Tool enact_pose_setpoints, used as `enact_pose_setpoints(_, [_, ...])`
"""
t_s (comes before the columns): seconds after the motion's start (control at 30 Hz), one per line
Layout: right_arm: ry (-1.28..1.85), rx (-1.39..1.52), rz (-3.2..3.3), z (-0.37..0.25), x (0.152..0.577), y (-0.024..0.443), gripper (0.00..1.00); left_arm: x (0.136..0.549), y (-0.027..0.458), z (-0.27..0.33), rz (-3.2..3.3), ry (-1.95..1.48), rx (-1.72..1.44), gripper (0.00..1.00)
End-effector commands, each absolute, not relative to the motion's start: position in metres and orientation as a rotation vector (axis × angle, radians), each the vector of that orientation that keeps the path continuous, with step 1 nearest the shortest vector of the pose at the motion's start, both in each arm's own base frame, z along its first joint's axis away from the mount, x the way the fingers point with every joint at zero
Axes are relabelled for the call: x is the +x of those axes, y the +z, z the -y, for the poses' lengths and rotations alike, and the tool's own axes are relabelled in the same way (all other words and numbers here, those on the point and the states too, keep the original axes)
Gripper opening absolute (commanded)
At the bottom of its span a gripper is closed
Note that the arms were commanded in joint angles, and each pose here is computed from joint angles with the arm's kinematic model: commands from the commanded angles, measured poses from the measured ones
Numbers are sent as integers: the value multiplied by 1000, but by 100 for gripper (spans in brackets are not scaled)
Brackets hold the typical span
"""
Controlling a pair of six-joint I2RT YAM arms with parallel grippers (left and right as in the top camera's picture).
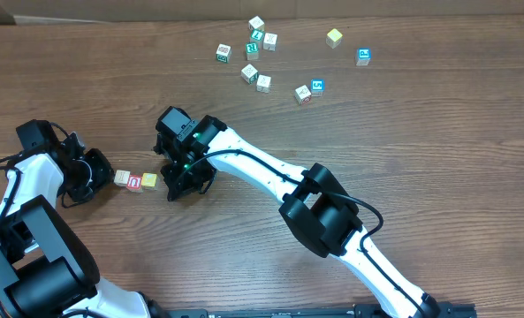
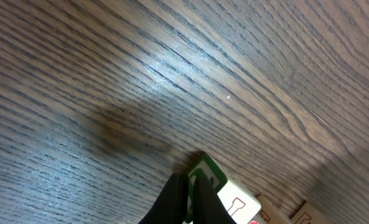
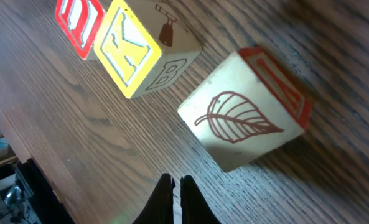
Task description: Form a horizontal line
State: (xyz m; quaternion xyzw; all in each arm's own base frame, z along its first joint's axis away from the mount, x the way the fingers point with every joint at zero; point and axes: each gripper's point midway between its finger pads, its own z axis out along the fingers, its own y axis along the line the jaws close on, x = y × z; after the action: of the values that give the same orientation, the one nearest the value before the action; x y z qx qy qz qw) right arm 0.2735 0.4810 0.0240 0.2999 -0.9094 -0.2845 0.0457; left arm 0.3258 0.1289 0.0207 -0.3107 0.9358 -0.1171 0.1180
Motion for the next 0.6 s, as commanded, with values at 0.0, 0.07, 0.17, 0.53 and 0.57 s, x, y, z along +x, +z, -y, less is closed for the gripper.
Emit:
enact_pose_setpoints(0.0, [-883, 921, 2756, -481, 270, 24, 4, 323, 13, -121, -2758, -379, -928, 4])
enact_pose_setpoints(0.07, [-895, 920, 2745, -482, 268, 25, 4, 324, 13, -121, -2758, -379, -928, 4])
enact_pose_setpoints(0.17, [-920, 913, 2723, -484, 265, 28, 4, 324, 13, -121, -2747, -381, -954, 4])
enact_pose_setpoints(0.53, [-860, 839, 2665, -469, 252, 27, 4, 327, 14, -123, -2733, -379, -968, 4])
enact_pose_setpoints(0.57, [-824, 825, 2666, -464, 251, 25, 4, 327, 14, -123, -2733, -379, -968, 4])
